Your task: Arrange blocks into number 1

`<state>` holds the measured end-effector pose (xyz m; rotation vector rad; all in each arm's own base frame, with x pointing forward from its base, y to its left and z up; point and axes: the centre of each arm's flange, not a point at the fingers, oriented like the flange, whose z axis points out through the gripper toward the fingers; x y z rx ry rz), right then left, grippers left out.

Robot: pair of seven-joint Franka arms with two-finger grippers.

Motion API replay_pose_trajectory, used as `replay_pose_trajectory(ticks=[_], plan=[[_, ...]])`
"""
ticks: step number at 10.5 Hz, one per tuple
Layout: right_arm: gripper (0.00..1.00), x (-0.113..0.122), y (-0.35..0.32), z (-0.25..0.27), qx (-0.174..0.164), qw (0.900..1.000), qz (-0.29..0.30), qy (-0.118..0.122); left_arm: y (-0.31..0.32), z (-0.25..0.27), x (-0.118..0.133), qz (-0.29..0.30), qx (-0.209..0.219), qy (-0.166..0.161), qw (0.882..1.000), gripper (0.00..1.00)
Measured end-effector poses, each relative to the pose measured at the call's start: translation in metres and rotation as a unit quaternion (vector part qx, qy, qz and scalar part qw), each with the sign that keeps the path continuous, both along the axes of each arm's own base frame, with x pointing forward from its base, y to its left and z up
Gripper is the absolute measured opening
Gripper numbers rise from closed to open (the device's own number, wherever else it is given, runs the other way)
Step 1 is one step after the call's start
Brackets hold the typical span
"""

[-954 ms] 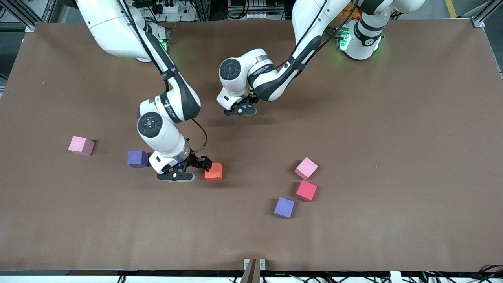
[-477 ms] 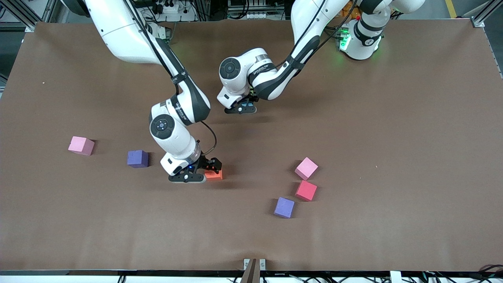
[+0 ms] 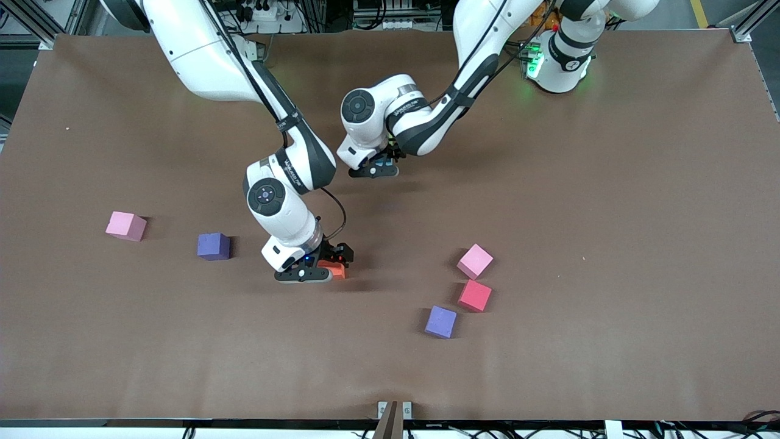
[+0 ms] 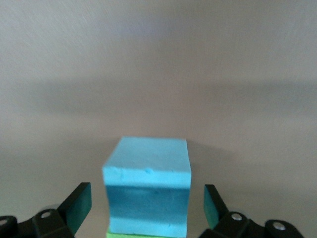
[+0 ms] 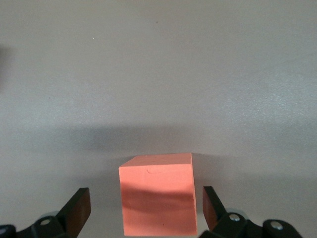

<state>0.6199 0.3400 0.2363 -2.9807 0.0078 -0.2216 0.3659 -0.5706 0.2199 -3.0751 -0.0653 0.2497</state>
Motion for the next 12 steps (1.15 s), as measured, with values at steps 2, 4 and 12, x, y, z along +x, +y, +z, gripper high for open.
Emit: replay_pose_trajectory(ticks=[2,4,12], plan=[[1.0,0.0,0.0,-0.007,-0.004,1.0,0.003,-0.002,0.042,0.025,0.059,0.02,0.001,-0.011,1.0,1.0],[1.0,0.0,0.001,-0.009,-0.006,1.0,0.008,-0.006,0.114,0.032,0.132,0.024,0.01,-0.015,1.0,1.0],[0.64,-0.003,0.01,-0.026,-0.046,0.996,0.061,-0.036,0.273,0.018,0.236,0.165,0.044,-0.024,0.985,1.0]])
